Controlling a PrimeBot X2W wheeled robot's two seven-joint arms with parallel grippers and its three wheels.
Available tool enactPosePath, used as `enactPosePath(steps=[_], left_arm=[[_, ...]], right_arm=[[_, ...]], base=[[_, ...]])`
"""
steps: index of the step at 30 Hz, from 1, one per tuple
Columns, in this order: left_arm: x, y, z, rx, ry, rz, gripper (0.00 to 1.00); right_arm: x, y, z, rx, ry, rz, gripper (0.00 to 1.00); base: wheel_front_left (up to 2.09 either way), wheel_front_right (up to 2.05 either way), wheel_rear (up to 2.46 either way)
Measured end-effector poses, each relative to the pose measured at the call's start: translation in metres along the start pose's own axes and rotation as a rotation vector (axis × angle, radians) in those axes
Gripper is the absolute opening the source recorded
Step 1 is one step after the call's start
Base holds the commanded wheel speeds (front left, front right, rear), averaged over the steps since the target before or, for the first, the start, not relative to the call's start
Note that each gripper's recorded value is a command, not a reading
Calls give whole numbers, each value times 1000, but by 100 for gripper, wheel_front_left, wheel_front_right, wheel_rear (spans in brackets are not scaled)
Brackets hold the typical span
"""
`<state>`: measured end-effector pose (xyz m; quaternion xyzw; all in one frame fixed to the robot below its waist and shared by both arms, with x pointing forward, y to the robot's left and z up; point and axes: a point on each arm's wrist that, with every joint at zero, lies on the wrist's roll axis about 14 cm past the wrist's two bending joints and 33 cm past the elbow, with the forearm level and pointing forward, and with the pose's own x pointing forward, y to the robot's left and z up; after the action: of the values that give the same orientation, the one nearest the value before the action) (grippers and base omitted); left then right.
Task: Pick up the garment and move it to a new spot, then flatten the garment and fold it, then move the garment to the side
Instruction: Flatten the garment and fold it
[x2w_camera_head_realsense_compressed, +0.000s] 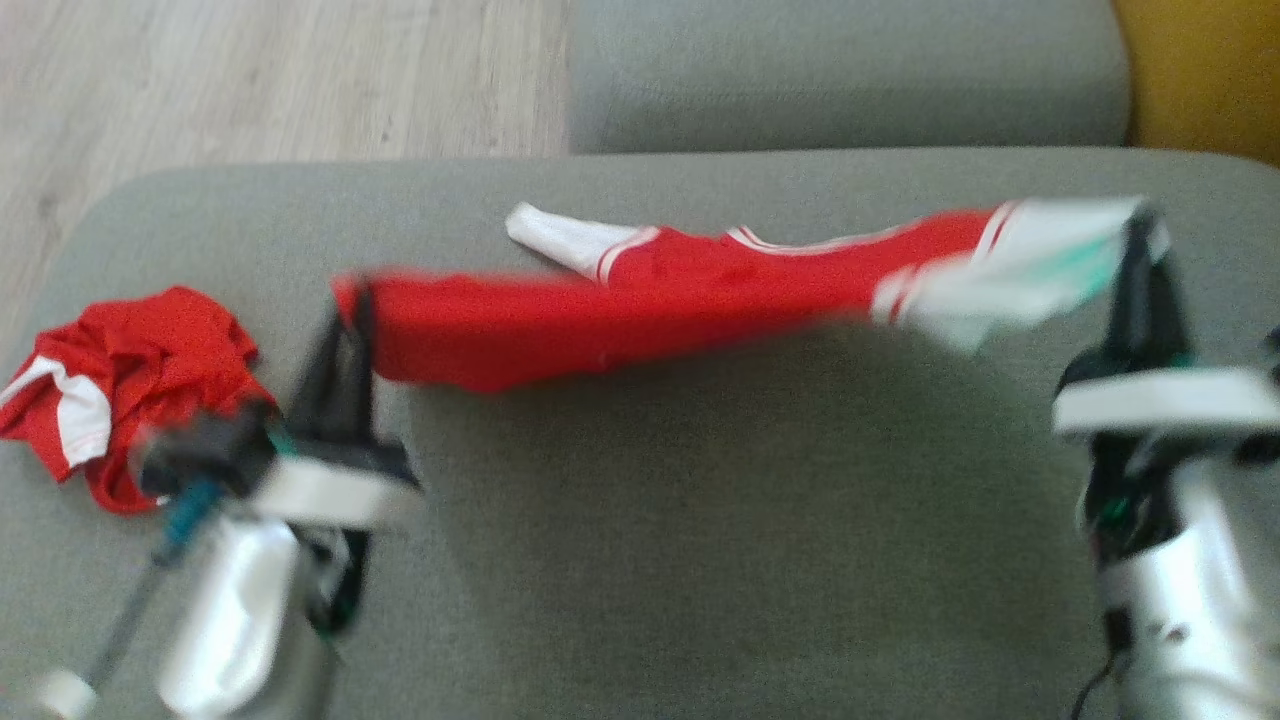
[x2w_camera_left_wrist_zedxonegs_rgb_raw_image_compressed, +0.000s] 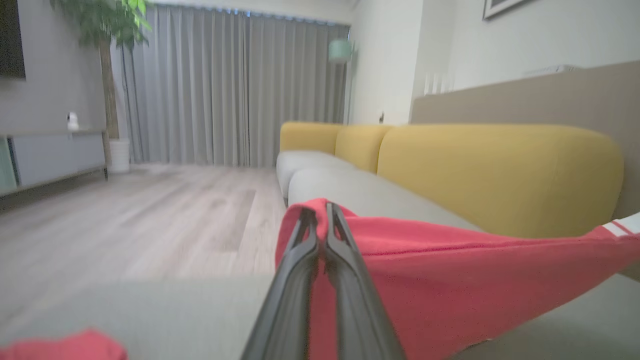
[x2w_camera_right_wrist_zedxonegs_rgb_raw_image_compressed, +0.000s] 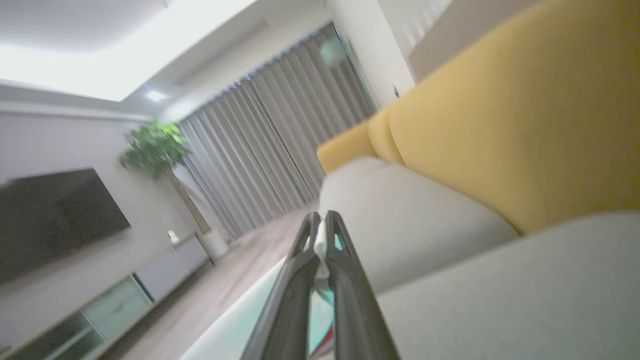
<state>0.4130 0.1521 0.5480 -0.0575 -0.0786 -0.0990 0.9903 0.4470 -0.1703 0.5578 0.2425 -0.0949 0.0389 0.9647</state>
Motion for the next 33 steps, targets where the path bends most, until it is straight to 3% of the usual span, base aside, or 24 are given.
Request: enactPosePath(steps=[8, 12, 16, 23, 28, 33], left_arm=[[44, -24, 175, 125, -367, -162, 0], [54, -32, 219, 152, -406, -194, 0], [71, -28, 215, 182, -331, -188, 0], [123, -12, 164, 156, -203, -131, 0], [167, -6, 170, 212, -332, -99, 0], [199, -7, 183, 199, -429, -76, 0]], right_arm=[[26, 77, 171, 49, -361, 251, 0], [30, 104, 222, 45, -432, 324, 0], [48, 114, 238, -12, -425, 331, 0], [111, 91, 204, -107, -328, 237, 0], [153, 80, 215, -138, -432, 193, 0], [177, 69, 231, -152, -510, 160, 0]], base=[[0, 0, 0], [0, 0, 0], [0, 0, 0], [0, 0, 0], [0, 0, 0], [0, 0, 0]])
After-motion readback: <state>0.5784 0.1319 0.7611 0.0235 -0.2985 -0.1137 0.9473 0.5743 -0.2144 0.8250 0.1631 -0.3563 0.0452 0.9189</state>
